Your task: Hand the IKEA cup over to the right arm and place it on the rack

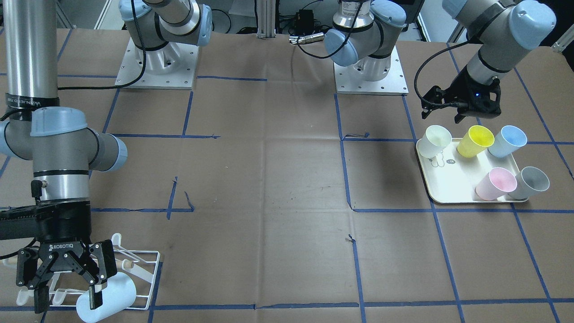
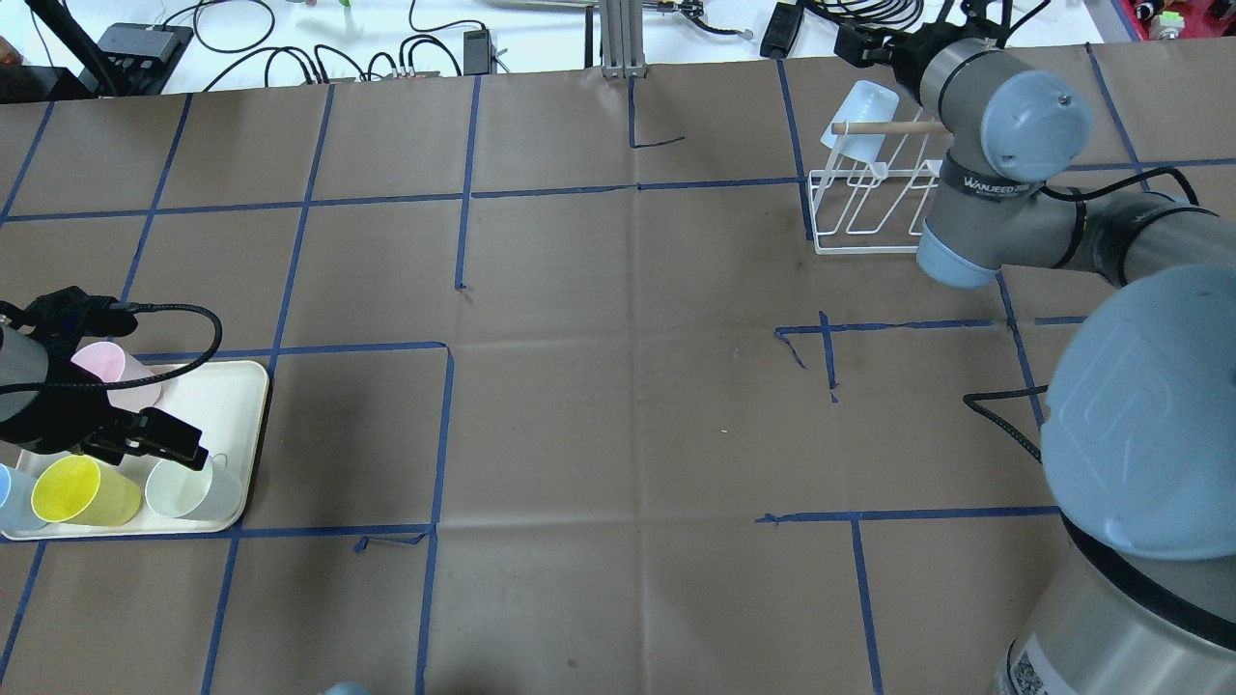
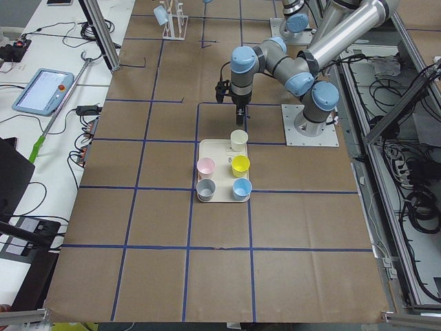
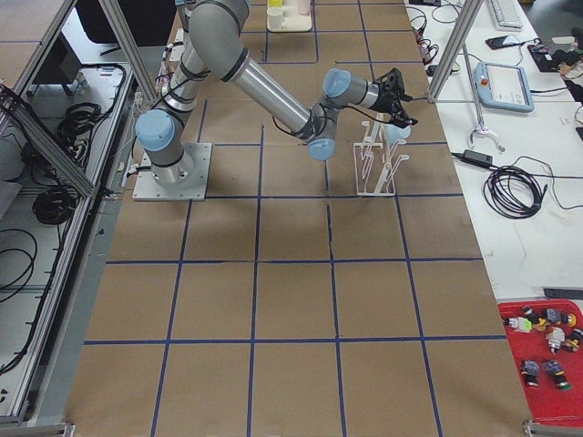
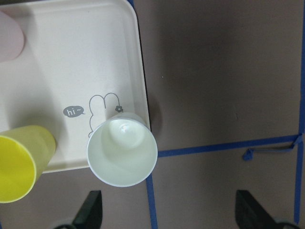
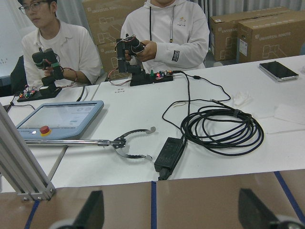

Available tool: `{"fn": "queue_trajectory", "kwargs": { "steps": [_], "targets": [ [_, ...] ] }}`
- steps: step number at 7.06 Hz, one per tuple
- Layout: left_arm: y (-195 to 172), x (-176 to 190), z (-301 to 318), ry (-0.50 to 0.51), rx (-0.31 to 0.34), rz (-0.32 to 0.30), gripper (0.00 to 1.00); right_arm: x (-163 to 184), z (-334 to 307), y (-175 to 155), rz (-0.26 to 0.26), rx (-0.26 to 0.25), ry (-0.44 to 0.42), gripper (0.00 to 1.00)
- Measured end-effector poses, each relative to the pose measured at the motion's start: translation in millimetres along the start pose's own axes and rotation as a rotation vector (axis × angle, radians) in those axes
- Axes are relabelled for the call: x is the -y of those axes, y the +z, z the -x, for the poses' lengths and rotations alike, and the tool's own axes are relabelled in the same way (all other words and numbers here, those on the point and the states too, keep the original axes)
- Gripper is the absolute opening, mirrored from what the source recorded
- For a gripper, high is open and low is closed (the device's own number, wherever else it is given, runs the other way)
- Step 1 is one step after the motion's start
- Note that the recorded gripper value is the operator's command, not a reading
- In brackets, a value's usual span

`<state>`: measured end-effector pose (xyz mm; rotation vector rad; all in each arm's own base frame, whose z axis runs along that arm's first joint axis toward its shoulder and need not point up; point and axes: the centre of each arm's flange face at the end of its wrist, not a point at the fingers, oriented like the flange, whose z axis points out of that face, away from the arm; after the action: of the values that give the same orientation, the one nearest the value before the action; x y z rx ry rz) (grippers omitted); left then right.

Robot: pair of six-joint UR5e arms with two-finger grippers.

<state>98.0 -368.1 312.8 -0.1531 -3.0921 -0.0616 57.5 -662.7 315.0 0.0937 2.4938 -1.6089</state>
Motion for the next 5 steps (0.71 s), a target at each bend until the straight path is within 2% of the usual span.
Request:
{"fn": "queue_trajectory", "kwargs": {
  "steps": [2,5],
  "targets": [
    [37.2,-2.4,-1.0,0.002,0.028,-0.030,0.97,10.7,15.1,-26.8,-0.016,0.017,0.184,1.00],
    [71.6,0.5,7.7,-0.005,0.017,0.026,0.96,17.1,49.4,-86.7,-0.025,0.059,0.498,1.00]
  ]
}}
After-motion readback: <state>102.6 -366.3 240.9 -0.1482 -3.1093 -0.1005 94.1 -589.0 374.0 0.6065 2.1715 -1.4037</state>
